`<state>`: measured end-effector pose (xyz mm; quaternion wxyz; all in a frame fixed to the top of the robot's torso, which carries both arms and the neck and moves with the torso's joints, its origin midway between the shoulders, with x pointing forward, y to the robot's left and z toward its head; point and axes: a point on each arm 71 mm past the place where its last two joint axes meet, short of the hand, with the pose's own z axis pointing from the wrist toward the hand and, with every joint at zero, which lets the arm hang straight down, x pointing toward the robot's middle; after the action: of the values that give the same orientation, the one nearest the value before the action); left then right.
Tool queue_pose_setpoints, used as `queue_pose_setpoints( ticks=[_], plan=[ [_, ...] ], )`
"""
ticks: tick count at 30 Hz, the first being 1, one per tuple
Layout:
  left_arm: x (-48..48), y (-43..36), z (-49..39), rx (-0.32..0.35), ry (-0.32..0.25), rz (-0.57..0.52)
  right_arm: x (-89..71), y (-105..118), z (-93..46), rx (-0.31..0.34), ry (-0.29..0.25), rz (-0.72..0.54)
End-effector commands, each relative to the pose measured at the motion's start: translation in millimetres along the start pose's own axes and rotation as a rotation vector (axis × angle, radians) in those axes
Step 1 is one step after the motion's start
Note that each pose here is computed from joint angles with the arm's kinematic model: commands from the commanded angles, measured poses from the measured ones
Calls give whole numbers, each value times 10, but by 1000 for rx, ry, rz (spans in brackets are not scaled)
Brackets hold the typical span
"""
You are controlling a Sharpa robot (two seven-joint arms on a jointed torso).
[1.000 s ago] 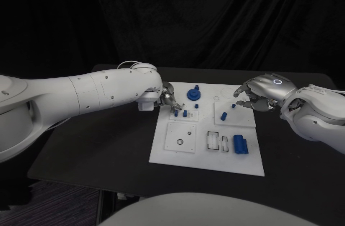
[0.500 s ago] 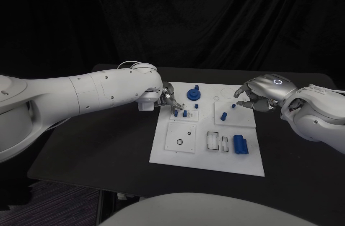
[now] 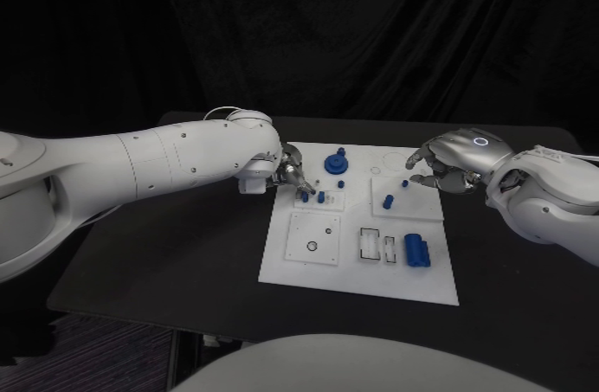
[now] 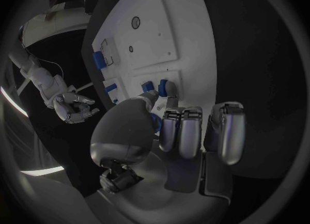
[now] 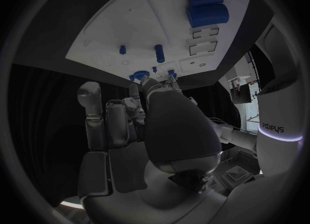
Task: Assemble the parts on the task board
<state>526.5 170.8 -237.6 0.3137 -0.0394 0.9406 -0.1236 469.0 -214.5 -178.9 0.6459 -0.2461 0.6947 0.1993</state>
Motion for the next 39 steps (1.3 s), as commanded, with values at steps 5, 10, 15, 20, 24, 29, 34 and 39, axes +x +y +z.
queue_pose_setpoints(
  ticks=[5, 10, 15, 20, 24, 29, 34, 39],
  plan=[
    [42, 0, 17, -1, 19, 4, 20, -11, 0, 17, 11, 0],
    [40, 2, 19, 0, 14, 1, 26, -13, -2, 19, 14, 1],
    [36, 4, 14, 5, 0, -7, 32, -18, -5, 24, 19, 0],
    [43, 4, -10, 18, -27, -22, 36, -22, -5, 30, 24, 0],
    [57, 6, -42, 29, -51, -37, 40, -25, -6, 34, 28, 0],
    [72, 22, -100, 48, -98, -66, 44, -34, -12, 41, 32, -1],
    [67, 42, -173, 88, -174, -110, 49, -48, -23, 49, 38, -1],
    [50, 91, -282, 137, -280, -169, 54, -67, -40, 57, 41, -1]
  ],
)
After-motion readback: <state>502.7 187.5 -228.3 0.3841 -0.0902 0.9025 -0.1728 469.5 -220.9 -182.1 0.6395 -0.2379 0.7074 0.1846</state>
